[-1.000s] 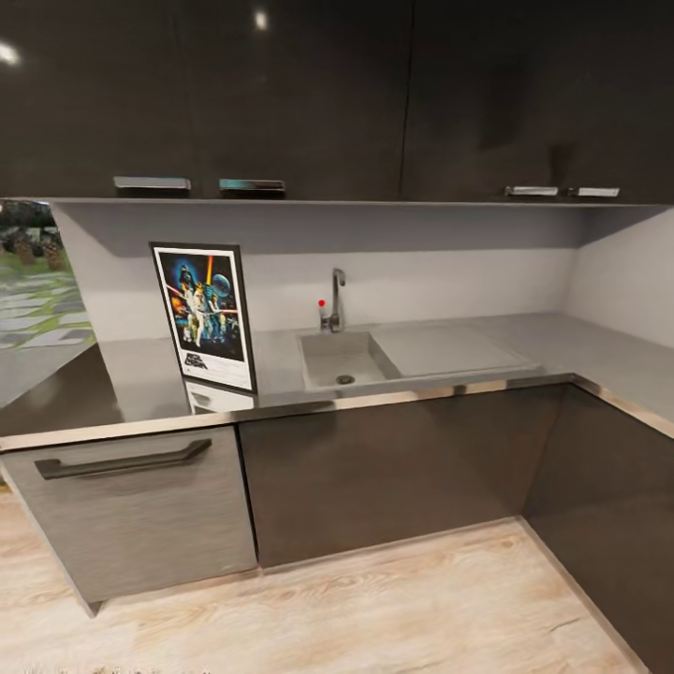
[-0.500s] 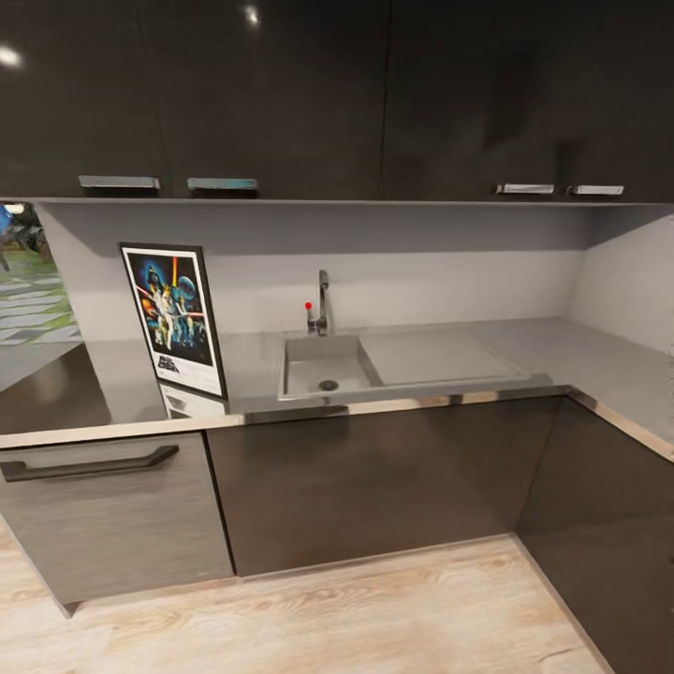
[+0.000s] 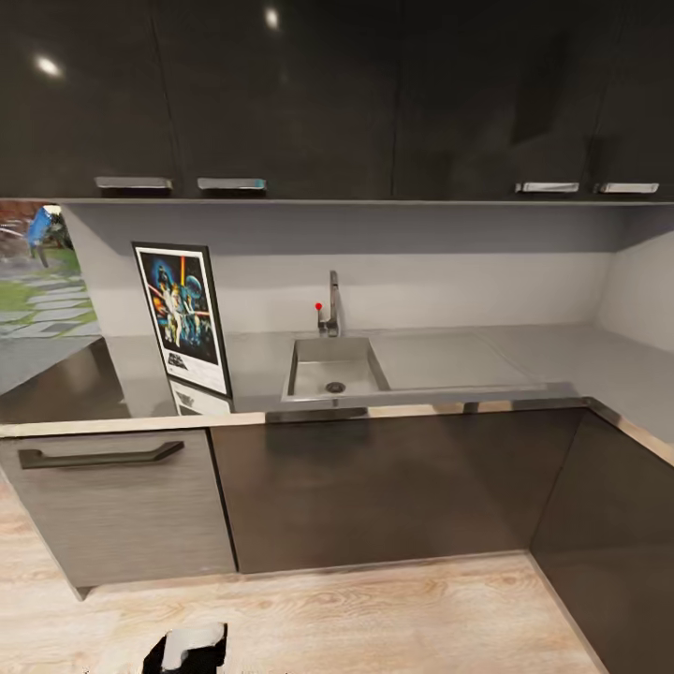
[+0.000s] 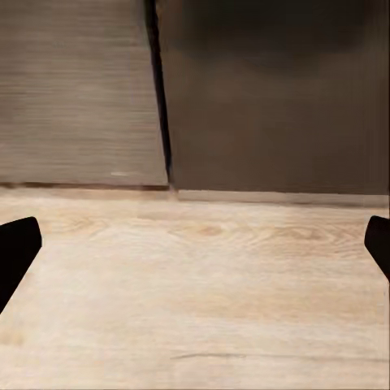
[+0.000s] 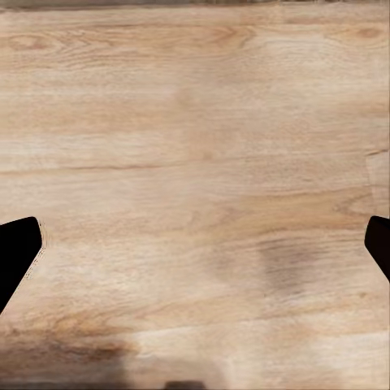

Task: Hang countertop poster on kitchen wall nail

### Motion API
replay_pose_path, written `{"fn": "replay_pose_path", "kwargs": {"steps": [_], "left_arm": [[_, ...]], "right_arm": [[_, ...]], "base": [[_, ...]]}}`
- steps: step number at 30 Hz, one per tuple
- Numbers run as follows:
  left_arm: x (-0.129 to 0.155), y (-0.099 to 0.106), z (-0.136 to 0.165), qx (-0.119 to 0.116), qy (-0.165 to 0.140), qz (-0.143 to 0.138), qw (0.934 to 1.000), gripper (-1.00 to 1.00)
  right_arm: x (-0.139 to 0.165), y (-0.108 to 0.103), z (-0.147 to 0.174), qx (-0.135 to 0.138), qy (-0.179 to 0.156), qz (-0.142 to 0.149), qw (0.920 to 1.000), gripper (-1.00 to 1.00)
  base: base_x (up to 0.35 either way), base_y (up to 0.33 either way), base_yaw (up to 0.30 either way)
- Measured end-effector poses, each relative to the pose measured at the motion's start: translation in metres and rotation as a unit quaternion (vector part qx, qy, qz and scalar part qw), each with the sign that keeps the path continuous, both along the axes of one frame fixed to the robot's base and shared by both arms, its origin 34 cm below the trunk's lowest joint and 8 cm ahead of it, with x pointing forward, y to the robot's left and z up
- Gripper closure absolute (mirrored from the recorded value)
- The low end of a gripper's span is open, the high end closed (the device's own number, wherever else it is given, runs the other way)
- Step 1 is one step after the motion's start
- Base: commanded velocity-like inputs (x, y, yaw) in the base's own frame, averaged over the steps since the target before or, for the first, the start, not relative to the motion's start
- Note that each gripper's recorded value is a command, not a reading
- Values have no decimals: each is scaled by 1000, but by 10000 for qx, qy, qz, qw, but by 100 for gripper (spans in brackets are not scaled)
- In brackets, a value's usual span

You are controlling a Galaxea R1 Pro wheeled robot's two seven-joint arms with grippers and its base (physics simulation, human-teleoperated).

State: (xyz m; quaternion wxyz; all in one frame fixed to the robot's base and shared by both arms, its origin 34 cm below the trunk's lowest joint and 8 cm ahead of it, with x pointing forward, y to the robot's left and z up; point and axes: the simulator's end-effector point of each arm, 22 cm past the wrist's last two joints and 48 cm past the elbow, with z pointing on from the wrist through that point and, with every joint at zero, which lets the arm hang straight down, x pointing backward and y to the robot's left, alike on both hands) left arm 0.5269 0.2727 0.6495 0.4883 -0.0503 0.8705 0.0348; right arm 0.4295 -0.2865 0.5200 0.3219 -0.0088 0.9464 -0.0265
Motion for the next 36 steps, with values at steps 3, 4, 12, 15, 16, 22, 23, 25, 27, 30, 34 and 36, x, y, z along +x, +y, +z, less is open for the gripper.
{"fn": "replay_pose_path", "kwargs": {"steps": [3, 4, 12, 15, 16, 22, 23, 25, 27, 30, 34, 36], "left_arm": [[23, 9, 40, 17, -281, 307, 9991, -100], [29, 11, 53, 11, -350, 382, 9987, -100], [101, -5, 195, -331, -1030, 1188, 9870, -100], [148, -23, 260, -253, -1375, 1072, 9844, -100], [161, -29, 279, -230, -1455, 1006, 9840, -100], [216, -41, 389, -164, -2019, 818, 9758, -100], [221, -42, 401, -159, -2083, 801, 9747, -100], [230, -43, 418, -139, -2146, 771, 9736, -100], [246, -53, 438, -59, -2182, 655, 9737, -100], [255, -85, 452, 124, -2244, 303, 9739, -100], [253, -141, 462, 344, -2333, -260, 9714, -100], [252, -149, 461, 268, -2308, -338, 9720, -100]], "right_arm": [[0, 0, 0, 1, 2, 2, 10000, -100], [0, 0, 0, 1, 1, 3, 10000, -100], [0, -1, 0, -2, -4, -8, 10000, -100], [0, -1, 0, -4, -4, -1, 10000, -100], [0, -1, 0, -4, 1, 0, 10000, -100], [-9, -1, -6, -2, 106, -14, 9999, -100], [-9, -1, -6, -2, 112, -14, 9999, -100], [-10, -1, -6, -2, 120, -15, 9999, -100], [-10, -2, -7, -2, 127, -21, 9999, -100], [-11, -3, -7, -8, 130, -33, 9999, -100], [-10, -8, -6, -38, 93, -40, 9999, -100], [-9, -9, -5, -40, 79, -39, 10000, -100]], "base": [[0, -1, 288], [0, 0, 288], [0, 0, 289], [0, 0, 289], [0, 0, 289], [0, 0, 289], [0, 0, 289], [0, 0, 289], [0, 0, 289], [0, 0, 173], [0, 0, 27], [5, -5, 9]]}}
